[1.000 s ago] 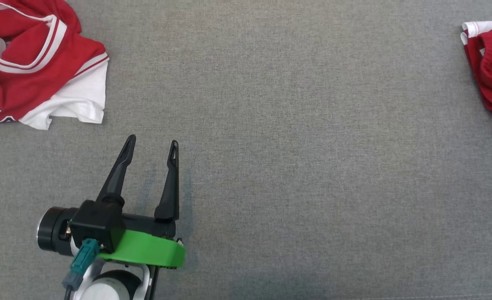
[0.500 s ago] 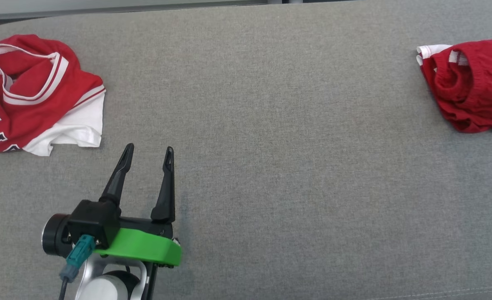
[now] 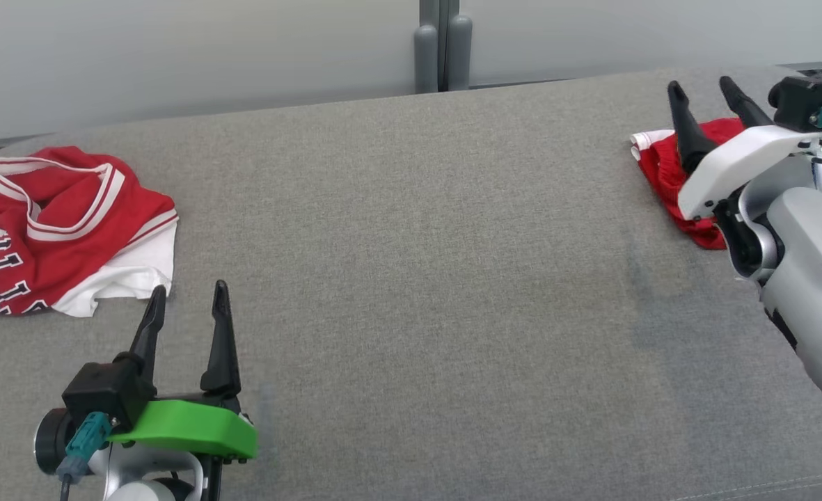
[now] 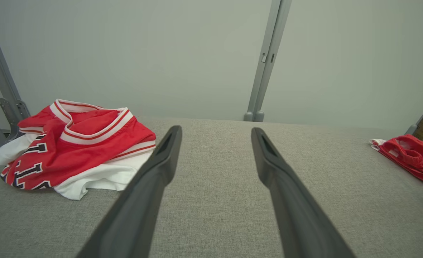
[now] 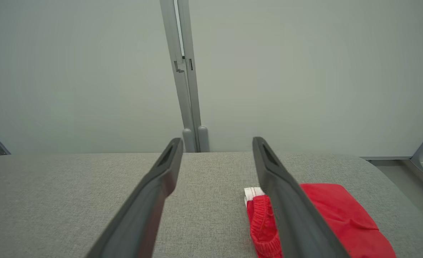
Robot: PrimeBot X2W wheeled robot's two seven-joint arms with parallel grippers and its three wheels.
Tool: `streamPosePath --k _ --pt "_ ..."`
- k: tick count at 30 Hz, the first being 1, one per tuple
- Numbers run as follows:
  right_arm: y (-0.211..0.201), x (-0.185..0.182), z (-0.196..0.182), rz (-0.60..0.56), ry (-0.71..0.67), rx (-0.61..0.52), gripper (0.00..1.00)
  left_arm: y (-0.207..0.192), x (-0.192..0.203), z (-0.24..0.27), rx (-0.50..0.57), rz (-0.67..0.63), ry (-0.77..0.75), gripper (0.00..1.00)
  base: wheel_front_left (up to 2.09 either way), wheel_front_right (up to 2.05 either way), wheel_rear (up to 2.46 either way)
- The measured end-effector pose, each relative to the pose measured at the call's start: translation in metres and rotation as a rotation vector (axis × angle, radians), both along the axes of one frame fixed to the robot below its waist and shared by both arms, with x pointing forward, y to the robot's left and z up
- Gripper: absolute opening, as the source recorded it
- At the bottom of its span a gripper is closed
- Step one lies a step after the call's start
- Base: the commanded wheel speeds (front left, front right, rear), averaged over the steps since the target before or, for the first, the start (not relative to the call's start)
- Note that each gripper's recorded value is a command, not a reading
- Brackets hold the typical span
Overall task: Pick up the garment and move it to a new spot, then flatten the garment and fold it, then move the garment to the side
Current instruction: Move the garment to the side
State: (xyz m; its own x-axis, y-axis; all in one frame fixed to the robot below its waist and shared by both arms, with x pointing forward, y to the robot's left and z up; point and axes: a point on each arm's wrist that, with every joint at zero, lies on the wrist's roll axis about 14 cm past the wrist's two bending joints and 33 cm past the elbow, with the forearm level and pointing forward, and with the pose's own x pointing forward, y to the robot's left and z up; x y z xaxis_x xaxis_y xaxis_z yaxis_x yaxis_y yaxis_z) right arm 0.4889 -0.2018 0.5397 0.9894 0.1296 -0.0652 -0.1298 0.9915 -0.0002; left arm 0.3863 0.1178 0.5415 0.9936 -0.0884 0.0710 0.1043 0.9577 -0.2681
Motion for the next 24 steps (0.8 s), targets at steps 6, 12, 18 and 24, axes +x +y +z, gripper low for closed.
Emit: streamPosePath --k 6,12,18,24 --pt "0.026 -0.015 0.035 0.024 -0.114 0.071 1.0 0.009 -0.008 0.002 0.007 0.03 -0.016 1.0 0.0 0.0 0.0" --pt "0.057 -0.044 0.025 0.076 -0.123 0.088 1.0 0.016 -0.012 0.004 0.009 0.052 -0.033 1.0 0.0 0.0 0.0" --pt "0.058 -0.061 0.025 0.062 -0.152 0.112 1.0 0.014 -0.014 0.006 0.01 0.047 -0.049 1.0 0.0 0.0 0.0" --pt "0.064 -0.083 0.008 0.058 -0.132 0.14 1.0 0.019 -0.022 -0.008 0.018 0.064 -0.016 1.0 0.0 0.0 0.0"
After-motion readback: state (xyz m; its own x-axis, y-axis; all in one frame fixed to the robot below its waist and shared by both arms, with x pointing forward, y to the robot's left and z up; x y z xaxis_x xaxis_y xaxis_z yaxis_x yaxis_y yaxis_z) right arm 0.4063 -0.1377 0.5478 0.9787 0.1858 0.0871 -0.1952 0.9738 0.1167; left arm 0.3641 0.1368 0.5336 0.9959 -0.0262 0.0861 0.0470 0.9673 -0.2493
